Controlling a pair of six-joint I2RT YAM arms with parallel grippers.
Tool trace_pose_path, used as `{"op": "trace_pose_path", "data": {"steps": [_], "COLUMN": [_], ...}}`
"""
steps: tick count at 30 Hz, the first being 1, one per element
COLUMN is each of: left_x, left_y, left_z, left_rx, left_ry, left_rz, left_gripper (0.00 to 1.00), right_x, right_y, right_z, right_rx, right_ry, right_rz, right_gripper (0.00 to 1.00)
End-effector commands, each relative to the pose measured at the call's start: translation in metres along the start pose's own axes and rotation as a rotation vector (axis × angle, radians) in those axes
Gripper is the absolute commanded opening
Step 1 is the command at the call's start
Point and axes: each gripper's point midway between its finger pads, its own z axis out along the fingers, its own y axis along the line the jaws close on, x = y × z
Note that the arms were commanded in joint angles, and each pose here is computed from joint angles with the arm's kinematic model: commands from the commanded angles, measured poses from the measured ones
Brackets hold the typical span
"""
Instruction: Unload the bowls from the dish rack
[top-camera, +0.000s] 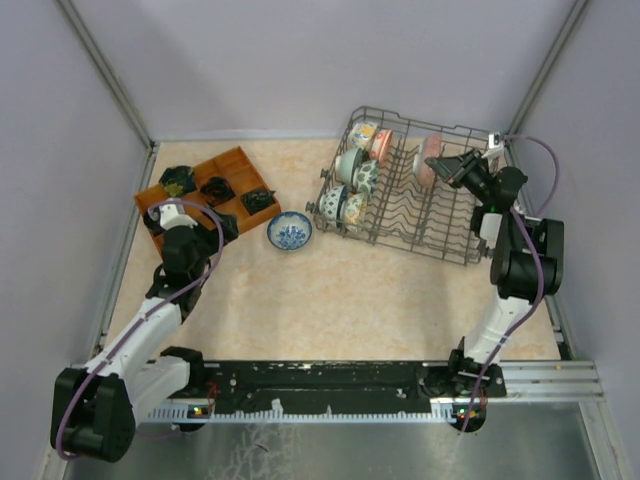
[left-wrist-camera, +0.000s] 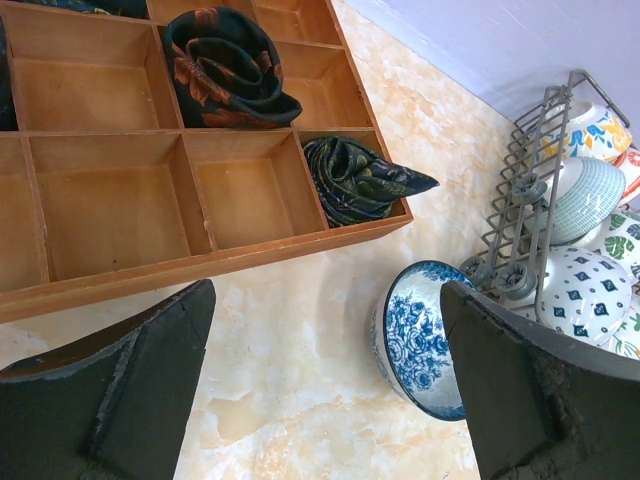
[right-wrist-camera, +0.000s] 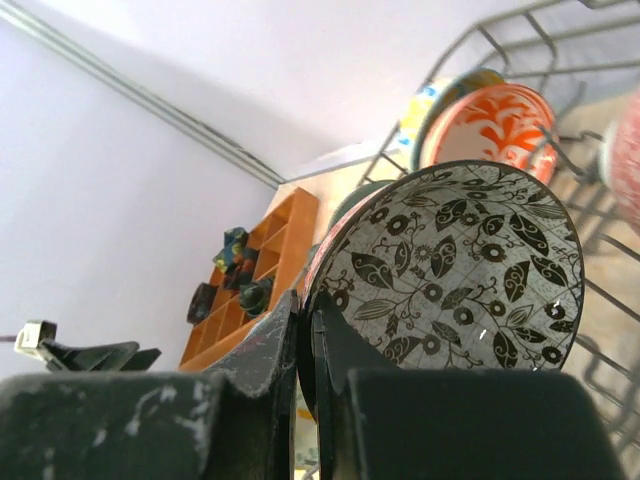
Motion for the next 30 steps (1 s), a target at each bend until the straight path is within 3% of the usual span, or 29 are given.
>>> {"op": "trace_pose_path", "data": {"steps": [1, 5, 15, 22, 30], "left_x": [-0.005, -0.004, -0.010, -0.016, -0.025], "left_y": [-0.003, -0.003, 0.008, 0.018, 0.031], "left_z": [-0.001, -0.001, -0.003, -0.008, -0.018], "left_rx": [0.016, 0.013, -0.046, -0.107, -0.167], "left_ry": [-0.017, -0.013, -0.028, -0.048, -0.093], "left_rz": [-0.011, -0.009, 0.017, 0.018, 0.005], "left_gripper": [0.99, 0.99, 0.99, 0.99, 0.99], "right_x": [-0.022, 0.005, 0.135, 0.229, 0.294], "right_y": [0.096, 0.149, 0.273, 0.273, 0.257], "right_z": [0.006, 0.032, 0.098, 0.125, 0.135], "right_rx": [-0.175, -0.168, -0.220, -0.105, 0.009], "right_ry": [-0.056, 0.008, 0.276, 0.494, 0.641], "right_rz": [-0.204, -0.328, -0.662, -0.866, -1.048], "right_gripper": [0.00, 0.00, 0.00, 0.00, 0.00]}}
